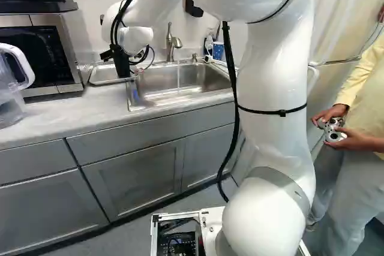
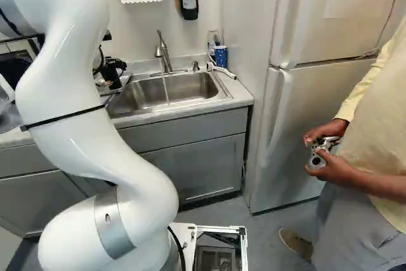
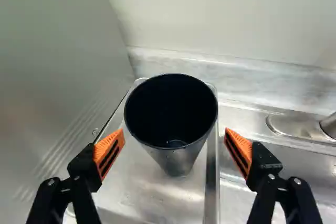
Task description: Rinse the cup and place it in the tray
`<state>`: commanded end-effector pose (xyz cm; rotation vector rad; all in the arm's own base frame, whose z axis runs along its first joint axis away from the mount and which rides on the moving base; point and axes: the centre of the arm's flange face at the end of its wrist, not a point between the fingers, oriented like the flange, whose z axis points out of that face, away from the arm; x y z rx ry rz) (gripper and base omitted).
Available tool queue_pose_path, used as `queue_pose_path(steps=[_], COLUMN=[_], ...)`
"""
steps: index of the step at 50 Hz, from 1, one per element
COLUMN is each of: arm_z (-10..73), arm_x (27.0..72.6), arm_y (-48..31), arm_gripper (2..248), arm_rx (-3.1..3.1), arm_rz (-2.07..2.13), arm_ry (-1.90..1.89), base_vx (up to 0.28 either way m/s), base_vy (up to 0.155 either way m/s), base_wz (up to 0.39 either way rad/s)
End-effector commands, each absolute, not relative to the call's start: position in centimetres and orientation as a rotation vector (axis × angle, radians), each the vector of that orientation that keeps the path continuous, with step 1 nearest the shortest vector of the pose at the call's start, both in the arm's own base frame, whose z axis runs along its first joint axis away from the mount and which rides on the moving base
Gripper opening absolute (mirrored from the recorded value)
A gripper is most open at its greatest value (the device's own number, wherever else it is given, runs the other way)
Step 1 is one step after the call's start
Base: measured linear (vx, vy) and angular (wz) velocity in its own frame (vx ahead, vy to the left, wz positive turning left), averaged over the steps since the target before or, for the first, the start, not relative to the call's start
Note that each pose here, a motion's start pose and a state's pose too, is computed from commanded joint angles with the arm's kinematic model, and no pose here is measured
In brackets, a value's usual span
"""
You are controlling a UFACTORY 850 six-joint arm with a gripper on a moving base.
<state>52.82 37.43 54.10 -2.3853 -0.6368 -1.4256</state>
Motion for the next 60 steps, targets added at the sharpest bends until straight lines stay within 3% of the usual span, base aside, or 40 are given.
queue_pose_path(steps=[60], arm_z=[61.1], arm_x=[51.4], arm_y=[34.8], arm_gripper=[247], arm_rx=[-2.298], arm_rz=[-1.544], arm_ry=[-0.581], base_vx=[0.0], base_vy=[0.0], base_wz=[0.0])
